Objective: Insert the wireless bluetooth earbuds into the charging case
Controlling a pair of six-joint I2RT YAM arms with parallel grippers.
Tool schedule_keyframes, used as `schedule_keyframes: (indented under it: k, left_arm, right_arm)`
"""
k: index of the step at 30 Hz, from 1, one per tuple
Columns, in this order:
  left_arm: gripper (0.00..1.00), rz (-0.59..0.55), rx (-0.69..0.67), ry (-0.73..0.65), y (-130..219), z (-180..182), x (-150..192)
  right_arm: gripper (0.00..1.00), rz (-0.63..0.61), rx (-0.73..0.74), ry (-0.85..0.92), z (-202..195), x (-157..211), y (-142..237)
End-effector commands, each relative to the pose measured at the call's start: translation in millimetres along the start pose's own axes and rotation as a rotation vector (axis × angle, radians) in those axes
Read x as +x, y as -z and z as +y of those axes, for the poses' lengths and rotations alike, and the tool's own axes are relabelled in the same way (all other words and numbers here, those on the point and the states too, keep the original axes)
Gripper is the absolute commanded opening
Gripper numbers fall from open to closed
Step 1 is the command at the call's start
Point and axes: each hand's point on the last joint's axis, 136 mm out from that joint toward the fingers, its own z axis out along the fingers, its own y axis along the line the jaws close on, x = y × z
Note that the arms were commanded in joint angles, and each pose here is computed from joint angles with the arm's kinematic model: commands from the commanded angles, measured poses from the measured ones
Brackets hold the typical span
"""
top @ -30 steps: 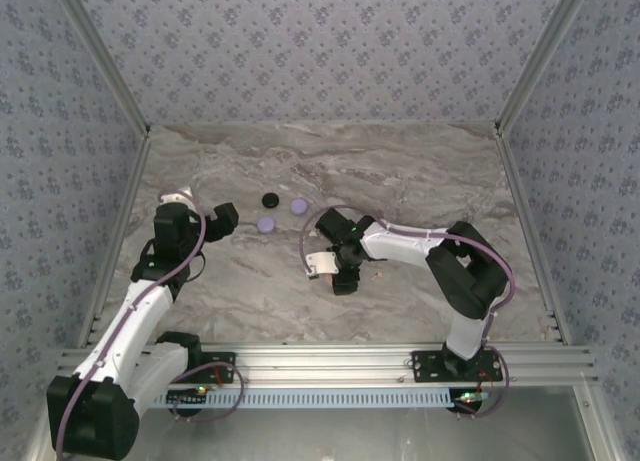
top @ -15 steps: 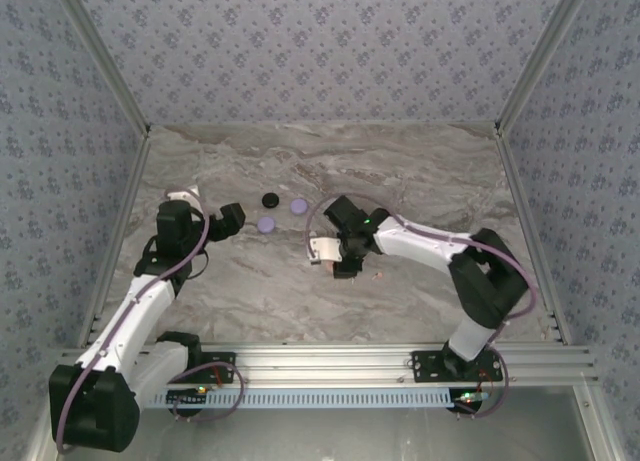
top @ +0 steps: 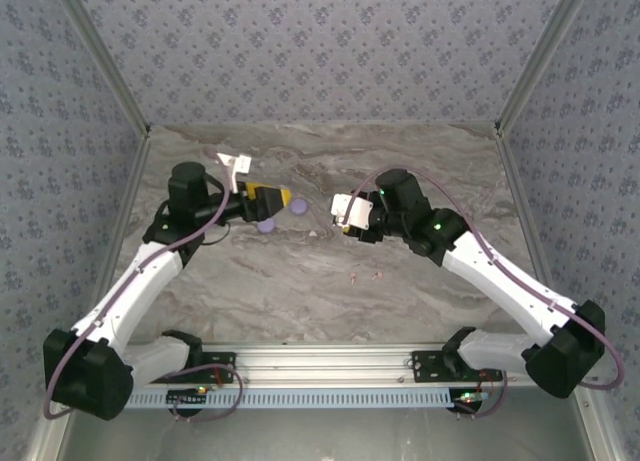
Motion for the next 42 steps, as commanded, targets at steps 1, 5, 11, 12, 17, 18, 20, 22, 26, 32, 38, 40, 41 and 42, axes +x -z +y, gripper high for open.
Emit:
schedule_keyframes:
  k: [1,5,11,12,17,18,20,22,26,32,38,40,41,42]
  left_arm:
    - [0.91,0.069,0.185,-0.069,-10.6,-49.3,2.4]
    - [0.88,0.114,0.253,-0.089,-27.8,-70.2,11.0]
    - [0.80,0.163,0.306,-0.091,-50.1,-86.0,18.7]
    - [0.78,0.167,0.311,-0.089,-53.3,-87.7,19.6]
    - [0.73,0.192,0.344,-0.066,-67.7,-95.4,26.3]
    - [0.71,0.197,0.349,-0.065,-70.2,-96.7,27.8]
    - [0.66,0.203,0.356,-0.065,-73.4,-98.9,29.0]
    - [0.60,0.204,0.357,-0.061,-76.1,-99.1,29.4]
    - [0.51,0.208,0.363,-0.058,-80.7,-99.8,30.9]
    - [0.37,0.207,0.364,-0.056,-84.3,-99.9,30.6]
    - [0.29,0.204,0.360,-0.055,-86.6,-98.6,30.4]
    - [0.26,0.205,0.359,-0.055,-87.2,-97.9,30.4]
    - [0.26,0.207,0.358,-0.054,-87.5,-97.7,30.6]
    - [0.25,0.209,0.357,-0.054,-88.0,-96.9,31.0]
  right_arm:
    - [0.47,-0.083,0.075,-0.005,-21.3,-22.8,21.6]
    - [0.47,-0.129,0.093,-0.007,-24.8,-32.3,34.2]
    - [0.47,-0.162,0.102,-0.024,-24.0,-38.3,44.7]
    - [0.47,-0.163,0.097,-0.028,-22.3,-38.1,44.5]
    - [0.47,-0.172,0.089,-0.046,-17.2,-37.6,42.7]
    - [0.47,-0.175,0.091,-0.048,-17.5,-38.2,43.1]
    - [0.47,-0.175,0.088,-0.049,-16.2,-37.8,42.2]
    - [0.47,-0.177,0.087,-0.054,-16.4,-38.2,41.7]
    - [0.47,-0.177,0.087,-0.054,-16.4,-38.3,40.4]
    - [0.47,-0.173,0.076,-0.053,-14.4,-39.0,37.3]
    - [0.47,-0.167,0.065,-0.050,-12.7,-39.1,34.2]
    - [0.48,-0.166,0.058,-0.049,-11.8,-40.0,33.2]
    - [0.48,-0.164,0.054,-0.049,-11.5,-40.3,33.2]
    - [0.48,-0.161,0.048,-0.049,-10.4,-40.2,32.3]
